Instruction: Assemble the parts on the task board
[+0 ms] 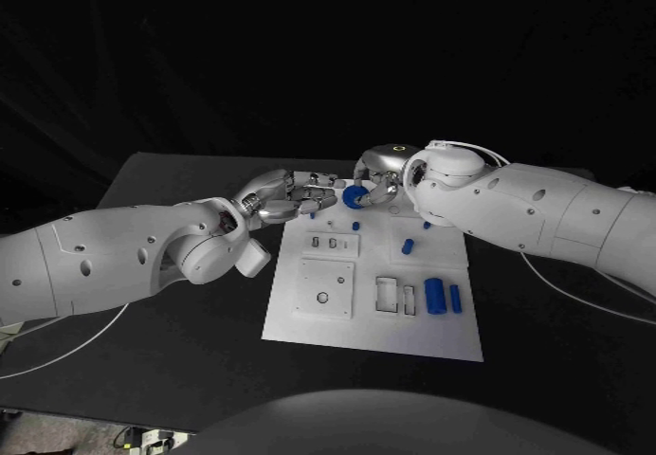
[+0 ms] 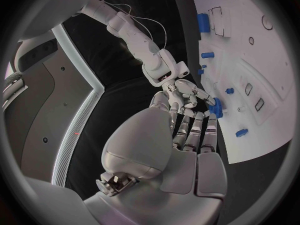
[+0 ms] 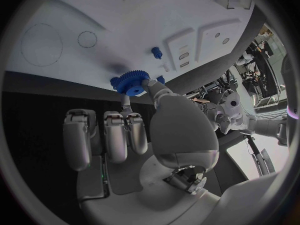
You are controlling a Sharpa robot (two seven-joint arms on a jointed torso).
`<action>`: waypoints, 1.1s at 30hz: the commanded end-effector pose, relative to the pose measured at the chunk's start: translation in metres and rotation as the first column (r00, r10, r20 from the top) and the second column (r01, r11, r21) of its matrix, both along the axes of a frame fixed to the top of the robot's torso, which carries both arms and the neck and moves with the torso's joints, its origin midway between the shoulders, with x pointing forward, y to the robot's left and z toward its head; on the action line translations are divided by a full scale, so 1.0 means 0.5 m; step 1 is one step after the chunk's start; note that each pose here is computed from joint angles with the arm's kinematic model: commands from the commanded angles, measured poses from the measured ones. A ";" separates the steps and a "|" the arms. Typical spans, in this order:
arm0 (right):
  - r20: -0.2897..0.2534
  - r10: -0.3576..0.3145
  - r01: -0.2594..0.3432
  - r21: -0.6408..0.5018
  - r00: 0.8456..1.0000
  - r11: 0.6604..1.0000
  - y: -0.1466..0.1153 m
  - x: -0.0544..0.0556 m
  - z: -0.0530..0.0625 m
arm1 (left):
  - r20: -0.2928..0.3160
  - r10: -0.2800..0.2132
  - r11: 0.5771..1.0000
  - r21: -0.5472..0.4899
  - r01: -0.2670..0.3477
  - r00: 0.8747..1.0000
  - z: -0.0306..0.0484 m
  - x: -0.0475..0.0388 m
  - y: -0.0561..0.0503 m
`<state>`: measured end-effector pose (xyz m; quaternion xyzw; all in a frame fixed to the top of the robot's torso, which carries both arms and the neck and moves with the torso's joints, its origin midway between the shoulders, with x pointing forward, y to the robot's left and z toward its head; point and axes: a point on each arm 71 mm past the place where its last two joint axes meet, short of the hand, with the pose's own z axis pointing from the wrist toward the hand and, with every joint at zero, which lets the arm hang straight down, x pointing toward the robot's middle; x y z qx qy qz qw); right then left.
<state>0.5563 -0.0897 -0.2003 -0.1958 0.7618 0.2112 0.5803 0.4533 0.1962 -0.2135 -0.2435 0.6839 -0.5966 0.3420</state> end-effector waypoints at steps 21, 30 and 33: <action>-0.031 -0.003 0.003 -0.020 1.000 1.000 0.012 0.001 -0.022 | -0.001 -0.001 1.000 -0.010 0.001 1.000 0.002 0.001 -0.006; -0.030 -0.002 0.001 -0.014 1.000 1.000 0.016 0.002 -0.022 | -0.006 0.000 1.000 -0.016 0.000 1.000 0.002 0.003 -0.008; -0.034 -0.003 0.002 -0.014 0.999 1.000 0.016 0.002 -0.023 | -0.008 -0.001 1.000 -0.017 0.001 1.000 0.001 0.003 -0.009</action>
